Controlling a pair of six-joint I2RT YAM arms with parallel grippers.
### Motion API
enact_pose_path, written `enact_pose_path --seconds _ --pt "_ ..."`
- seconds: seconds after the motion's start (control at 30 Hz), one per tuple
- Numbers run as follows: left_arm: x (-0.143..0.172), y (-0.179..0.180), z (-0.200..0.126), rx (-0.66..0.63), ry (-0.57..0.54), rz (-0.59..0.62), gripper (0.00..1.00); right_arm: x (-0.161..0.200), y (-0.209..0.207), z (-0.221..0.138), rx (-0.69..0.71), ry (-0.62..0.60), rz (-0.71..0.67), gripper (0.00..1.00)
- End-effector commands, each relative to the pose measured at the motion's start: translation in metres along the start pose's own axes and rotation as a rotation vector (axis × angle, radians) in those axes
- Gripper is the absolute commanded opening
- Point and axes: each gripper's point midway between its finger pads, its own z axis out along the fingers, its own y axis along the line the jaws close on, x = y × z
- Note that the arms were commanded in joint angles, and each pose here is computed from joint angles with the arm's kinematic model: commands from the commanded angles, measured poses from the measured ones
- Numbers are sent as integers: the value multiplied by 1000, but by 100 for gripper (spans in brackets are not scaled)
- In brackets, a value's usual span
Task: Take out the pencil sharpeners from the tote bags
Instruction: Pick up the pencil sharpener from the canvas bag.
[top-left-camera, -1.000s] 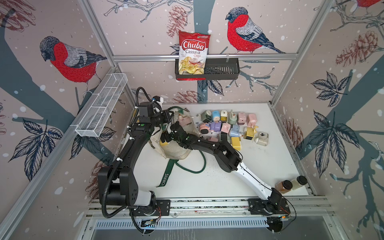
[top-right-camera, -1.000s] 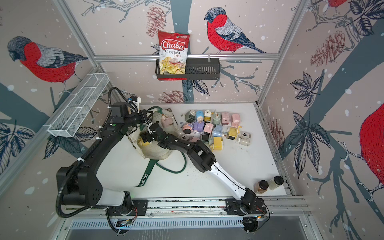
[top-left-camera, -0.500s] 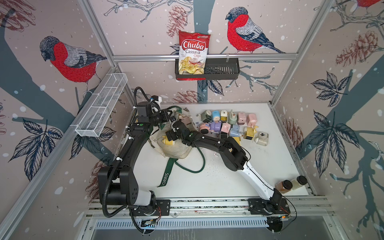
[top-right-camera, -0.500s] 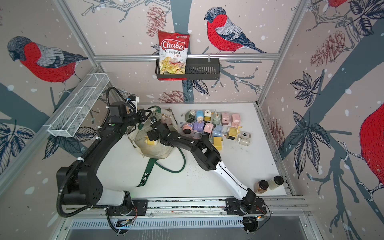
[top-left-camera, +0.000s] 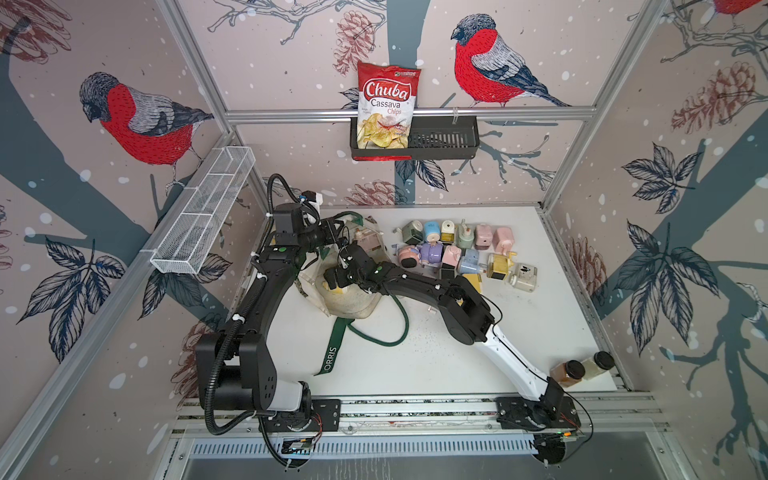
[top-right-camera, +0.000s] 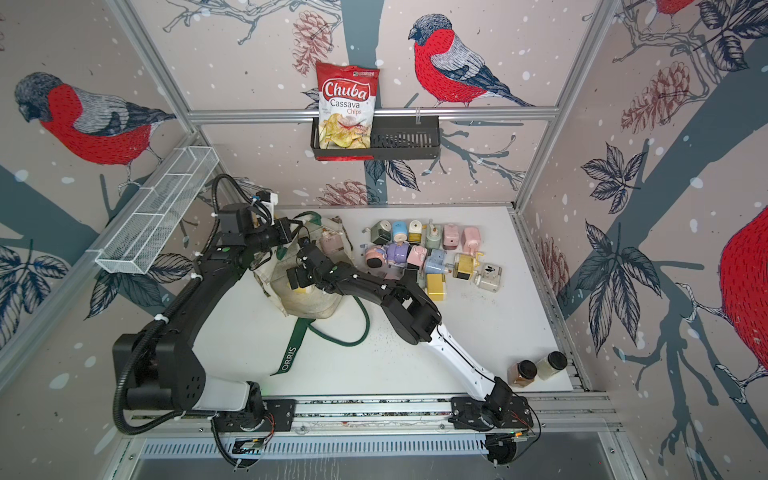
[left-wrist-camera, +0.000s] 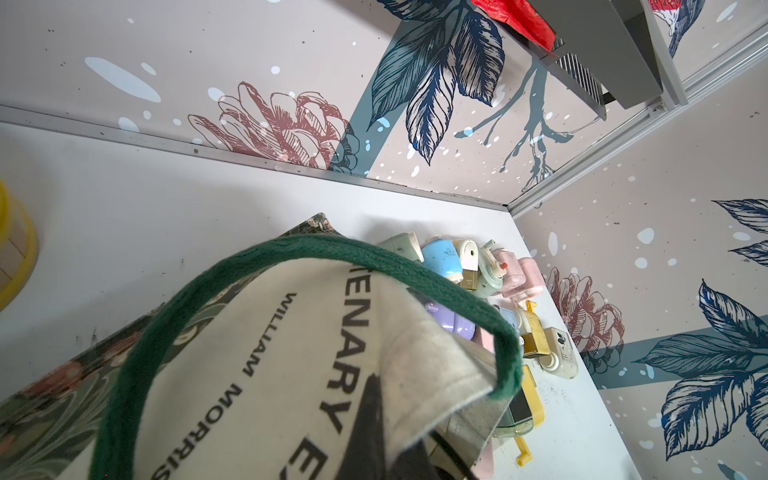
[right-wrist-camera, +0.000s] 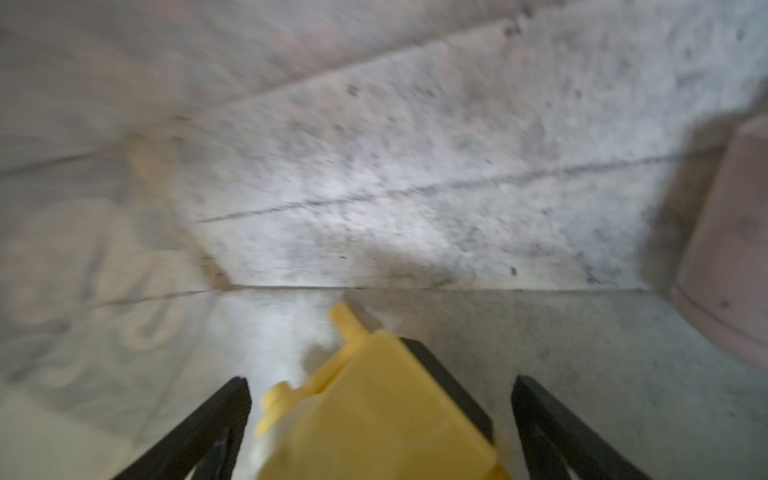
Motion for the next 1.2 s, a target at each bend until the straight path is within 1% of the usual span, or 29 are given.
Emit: enact_pose_path --seconds 0.0,0.17,0.3,0.4,0.53,0.7,0.83,0.93,1.17 --pt "-9 -3 -1 10 -31 20 0 15 -17 4 85 43 52 100" --pt "-8 -2 0 9 -29 16 0 28 -24 6 137 92 -13 100" --pt "-10 -2 -1 7 -34 19 0 30 -32 -4 171 128 -64 92" --pt "-10 -2 -2 2 -35 16 0 28 -36 -16 194 146 -84 87" --pt "-10 -2 -2 2 -38 17 0 26 -37 -27 183 158 -101 82" --pt "-10 -1 -2 1 -37 14 0 35 -38 -23 161 185 -105 76" --pt "-10 -1 -2 -3 -39 16 0 30 -37 -23 162 172 -113 71" --pt "-10 -1 -2 -2 -39 13 0 20 -27 -31 149 138 -146 67" --pt "-12 -2 -5 -11 -50 19 0 -5 12 -63 27 33 -189 57"
